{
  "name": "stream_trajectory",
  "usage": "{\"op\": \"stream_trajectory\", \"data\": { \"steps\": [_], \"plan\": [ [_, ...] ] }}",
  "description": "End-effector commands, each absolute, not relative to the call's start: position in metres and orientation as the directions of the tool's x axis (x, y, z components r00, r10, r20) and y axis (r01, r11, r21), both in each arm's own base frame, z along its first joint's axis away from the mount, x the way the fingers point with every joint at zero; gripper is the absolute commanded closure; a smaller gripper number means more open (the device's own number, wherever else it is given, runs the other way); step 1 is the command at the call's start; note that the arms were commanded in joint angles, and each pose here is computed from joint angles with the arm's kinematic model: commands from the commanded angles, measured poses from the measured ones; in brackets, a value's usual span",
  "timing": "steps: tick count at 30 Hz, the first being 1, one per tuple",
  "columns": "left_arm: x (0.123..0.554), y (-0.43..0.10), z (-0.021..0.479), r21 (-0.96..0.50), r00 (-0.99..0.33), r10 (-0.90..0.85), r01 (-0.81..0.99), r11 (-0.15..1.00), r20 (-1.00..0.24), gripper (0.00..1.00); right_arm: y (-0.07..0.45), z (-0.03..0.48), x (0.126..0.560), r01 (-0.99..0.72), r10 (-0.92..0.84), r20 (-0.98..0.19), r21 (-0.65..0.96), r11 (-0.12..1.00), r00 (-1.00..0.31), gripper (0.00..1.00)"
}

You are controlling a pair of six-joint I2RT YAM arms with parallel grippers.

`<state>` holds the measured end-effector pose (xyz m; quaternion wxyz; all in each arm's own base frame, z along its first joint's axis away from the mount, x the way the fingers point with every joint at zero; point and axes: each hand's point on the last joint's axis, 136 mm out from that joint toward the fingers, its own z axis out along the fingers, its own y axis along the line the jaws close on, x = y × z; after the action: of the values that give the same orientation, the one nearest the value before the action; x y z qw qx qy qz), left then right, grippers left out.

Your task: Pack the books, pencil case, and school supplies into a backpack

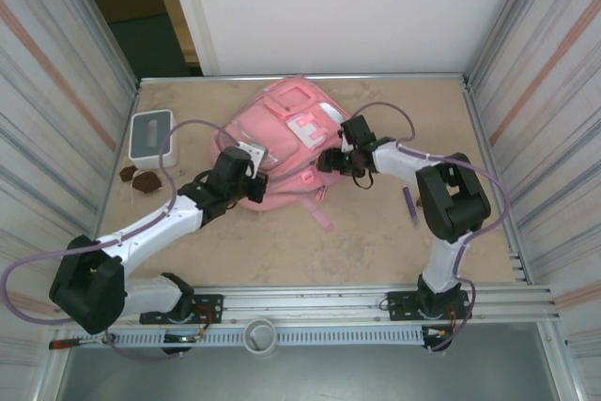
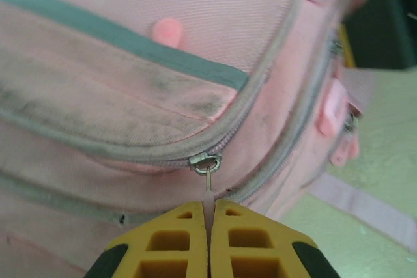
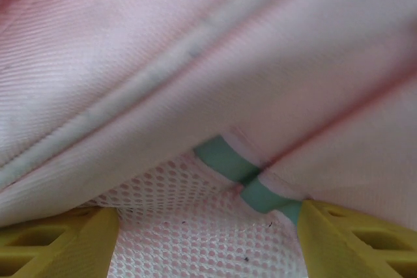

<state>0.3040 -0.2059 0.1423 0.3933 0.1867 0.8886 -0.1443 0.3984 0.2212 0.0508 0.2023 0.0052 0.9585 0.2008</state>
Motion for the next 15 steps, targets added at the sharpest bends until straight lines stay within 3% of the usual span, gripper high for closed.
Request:
{"op": "stream_trajectory", "data": {
  "steps": [1,4,8,15],
  "plan": [
    [0.292,-0.23,0.148,-0.175,-0.615,0.225,0.521,0.836,-0.756,1.0,0.214,0.059,0.439,-0.063,0.1,-0.41,0.366,0.928,-0.907,0.3],
    [0.295,-0.249,0.154,-0.205,-0.607,0.223,0.554,0.807,-0.762,1.0,0.221,0.086,0.448,-0.101,0.079,-0.447,0.364,0.926,-0.891,0.3],
    [0.297,-0.266,0.158,-0.221,-0.597,0.23,0.585,0.78,-0.769,1.0,0.21,0.099,0.415,-0.097,0.091,-0.445,0.381,0.919,-0.891,0.28],
    [0.296,-0.275,0.149,-0.236,-0.61,0.239,0.595,0.768,-0.756,1.0,0.262,0.102,0.328,-0.083,0.18,-0.291,0.704,0.705,-0.94,0.23]
  ]
}}
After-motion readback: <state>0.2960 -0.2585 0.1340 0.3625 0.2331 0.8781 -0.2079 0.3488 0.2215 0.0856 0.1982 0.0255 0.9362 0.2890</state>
